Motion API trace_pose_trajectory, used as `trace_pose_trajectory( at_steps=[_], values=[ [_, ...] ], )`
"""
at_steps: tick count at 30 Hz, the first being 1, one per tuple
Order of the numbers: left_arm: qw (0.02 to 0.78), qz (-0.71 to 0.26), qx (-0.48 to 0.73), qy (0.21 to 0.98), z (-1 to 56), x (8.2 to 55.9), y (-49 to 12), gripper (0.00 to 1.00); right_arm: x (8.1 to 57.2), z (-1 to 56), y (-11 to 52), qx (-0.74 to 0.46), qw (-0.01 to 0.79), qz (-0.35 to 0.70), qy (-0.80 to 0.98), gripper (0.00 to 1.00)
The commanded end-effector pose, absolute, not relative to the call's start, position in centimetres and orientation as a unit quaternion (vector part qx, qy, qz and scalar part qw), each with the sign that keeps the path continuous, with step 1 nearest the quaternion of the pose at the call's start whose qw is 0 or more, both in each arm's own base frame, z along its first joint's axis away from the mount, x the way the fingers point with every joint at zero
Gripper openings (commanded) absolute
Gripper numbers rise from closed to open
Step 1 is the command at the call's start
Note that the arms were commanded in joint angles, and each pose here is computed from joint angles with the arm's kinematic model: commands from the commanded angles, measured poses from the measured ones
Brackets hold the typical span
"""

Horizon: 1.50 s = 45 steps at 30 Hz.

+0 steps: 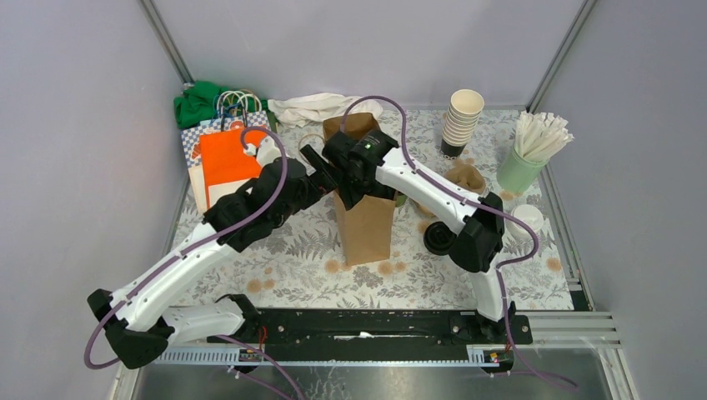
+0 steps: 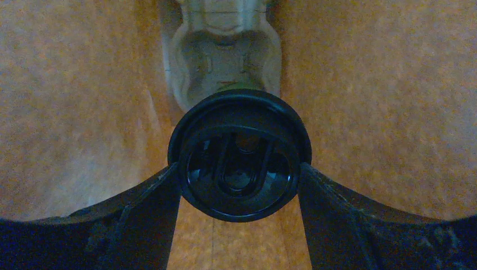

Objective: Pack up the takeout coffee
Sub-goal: Place the coffee cup on the cup tray.

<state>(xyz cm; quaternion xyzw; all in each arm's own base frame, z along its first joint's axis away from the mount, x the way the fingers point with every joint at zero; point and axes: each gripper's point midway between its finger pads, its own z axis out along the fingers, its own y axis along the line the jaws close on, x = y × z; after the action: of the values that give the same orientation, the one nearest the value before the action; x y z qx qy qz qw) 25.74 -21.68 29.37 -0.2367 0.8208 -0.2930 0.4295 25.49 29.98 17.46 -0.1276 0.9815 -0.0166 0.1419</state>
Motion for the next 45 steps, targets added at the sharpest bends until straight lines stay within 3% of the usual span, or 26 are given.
trace_pose_trajectory(
  at_steps=[1,8,13,19,22,30,37,45],
  values=[
    [0.477,-0.289,-0.190,0.808,34.4,24.2,-19.0,0.99,25.7,17.6,29.5,-0.127,0.147,0.000,0.981,0.28],
    [0.557,-0.204,-0.133,0.794,41.6,23.3,-13.1,0.94,25.8,17.3,28.3,-0.140,0.151,-0.021,0.978,0.26],
    [0.576,-0.135,-0.104,0.800,43.0,26.8,-11.2,0.91,25.5,17.2,28.6,-0.144,0.155,0.001,0.977,0.26],
    [0.558,-0.252,-0.033,0.790,41.4,34.0,-11.2,0.88,25.2,17.7,28.1,-0.161,0.165,0.007,0.973,0.27],
    [0.569,-0.309,0.041,0.761,41.6,36.2,-13.1,0.92,24.7,17.6,27.8,-0.188,0.157,0.010,0.969,0.27],
    [0.541,-0.358,0.137,0.749,41.1,42.1,-15.3,0.90,23.5,17.8,27.0,-0.233,0.160,0.031,0.959,0.26],
    [0.529,-0.374,0.207,0.733,40.1,42.5,-18.6,0.86,22.4,18.0,26.0,-0.249,0.178,0.053,0.950,0.26],
    [0.497,-0.374,0.261,0.739,34.8,39.0,-24.1,0.84,21.9,17.7,25.0,-0.271,0.200,0.061,0.939,0.24]
  ],
)
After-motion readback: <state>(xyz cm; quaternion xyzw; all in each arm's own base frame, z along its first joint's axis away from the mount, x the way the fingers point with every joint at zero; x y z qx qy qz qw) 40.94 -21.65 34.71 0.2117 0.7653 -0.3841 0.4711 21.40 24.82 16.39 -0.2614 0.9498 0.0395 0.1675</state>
